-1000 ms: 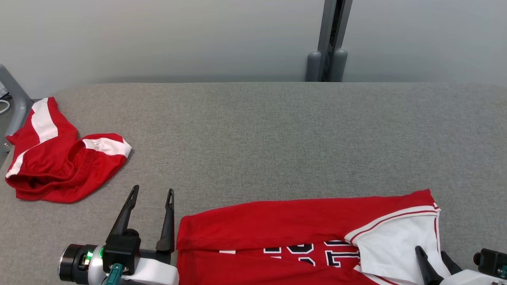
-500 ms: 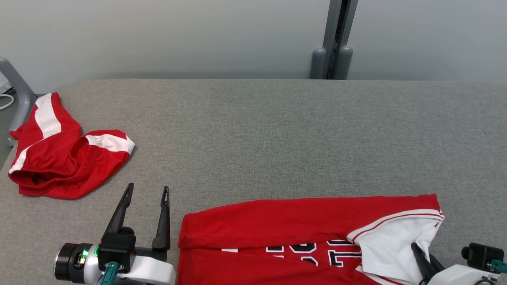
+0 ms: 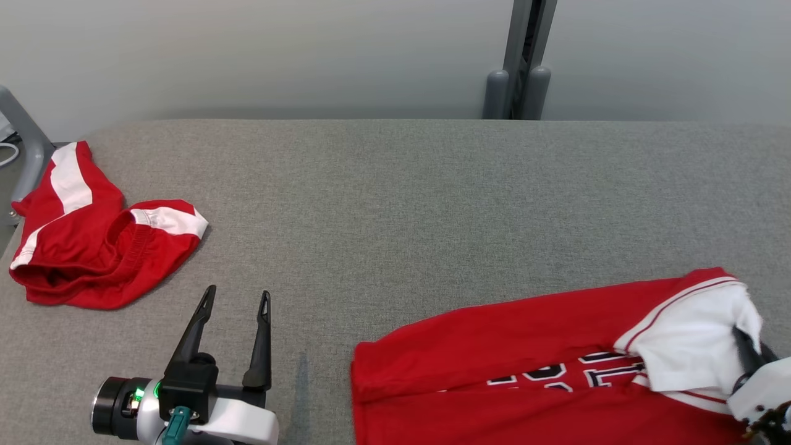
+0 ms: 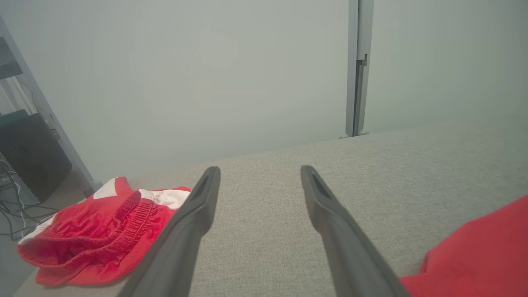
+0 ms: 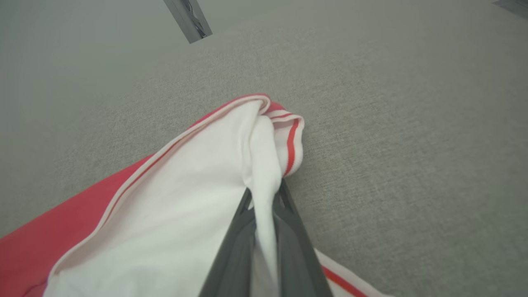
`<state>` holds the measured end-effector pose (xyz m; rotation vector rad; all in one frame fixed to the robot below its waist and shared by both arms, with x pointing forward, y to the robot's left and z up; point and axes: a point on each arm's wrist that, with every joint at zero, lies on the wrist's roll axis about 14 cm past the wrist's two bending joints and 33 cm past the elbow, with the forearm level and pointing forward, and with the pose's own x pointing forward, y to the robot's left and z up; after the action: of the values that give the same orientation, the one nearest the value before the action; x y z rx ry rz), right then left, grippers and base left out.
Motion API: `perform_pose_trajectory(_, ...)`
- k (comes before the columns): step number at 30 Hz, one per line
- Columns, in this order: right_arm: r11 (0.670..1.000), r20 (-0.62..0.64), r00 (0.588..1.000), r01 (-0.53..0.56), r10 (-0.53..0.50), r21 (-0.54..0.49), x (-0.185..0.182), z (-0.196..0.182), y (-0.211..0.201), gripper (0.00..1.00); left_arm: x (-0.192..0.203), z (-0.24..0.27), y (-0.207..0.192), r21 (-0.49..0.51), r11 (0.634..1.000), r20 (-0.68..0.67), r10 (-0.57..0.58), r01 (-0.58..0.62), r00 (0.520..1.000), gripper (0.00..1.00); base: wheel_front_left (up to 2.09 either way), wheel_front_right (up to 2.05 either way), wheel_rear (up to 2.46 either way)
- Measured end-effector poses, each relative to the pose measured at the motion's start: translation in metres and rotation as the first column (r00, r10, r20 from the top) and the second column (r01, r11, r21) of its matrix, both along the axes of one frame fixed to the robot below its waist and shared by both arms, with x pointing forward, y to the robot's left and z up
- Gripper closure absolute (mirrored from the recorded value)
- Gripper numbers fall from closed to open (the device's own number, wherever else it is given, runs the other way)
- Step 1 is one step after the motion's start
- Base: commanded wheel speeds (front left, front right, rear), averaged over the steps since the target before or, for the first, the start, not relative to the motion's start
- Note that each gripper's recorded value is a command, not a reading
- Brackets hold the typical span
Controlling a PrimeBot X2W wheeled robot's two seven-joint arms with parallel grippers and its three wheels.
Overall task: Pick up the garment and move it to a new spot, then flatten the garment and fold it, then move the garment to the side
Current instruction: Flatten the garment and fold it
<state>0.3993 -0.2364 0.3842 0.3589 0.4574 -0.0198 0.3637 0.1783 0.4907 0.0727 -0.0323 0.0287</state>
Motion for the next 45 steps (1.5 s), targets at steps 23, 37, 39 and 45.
perform_pose_trajectory(23,0.992,-0.016,0.995,-0.101,0.103,0.073,0.006,0.026,0.022,1.0,0.003,0.006,-0.005,-0.003,1.0,0.019,-0.015,0.015,1.0,0.0,0.0,0.0,0.0)
perform_pose_trajectory(37,0.88,0.034,0.968,-0.241,0.249,0.409,-0.025,0.066,0.119,1.0,0.005,0.007,-0.019,-0.017,0.999,0.023,-0.049,0.05,0.999,0.0,0.0,0.0,0.0)
perform_pose_trajectory(39,0.85,0.045,0.962,-0.258,0.268,0.458,-0.03,0.073,0.137,1.0,0.004,0.007,-0.019,-0.02,0.999,0.024,-0.047,0.047,0.999,0.0,0.0,0.0,0.0)
perform_pose_trajectory(45,0.792,0.037,0.948,-0.285,0.316,0.539,-0.043,0.081,0.164,1.0,0.001,0.007,-0.016,-0.032,0.999,0.024,-0.031,0.032,0.999,0.0,0.0,0.0,0.0)
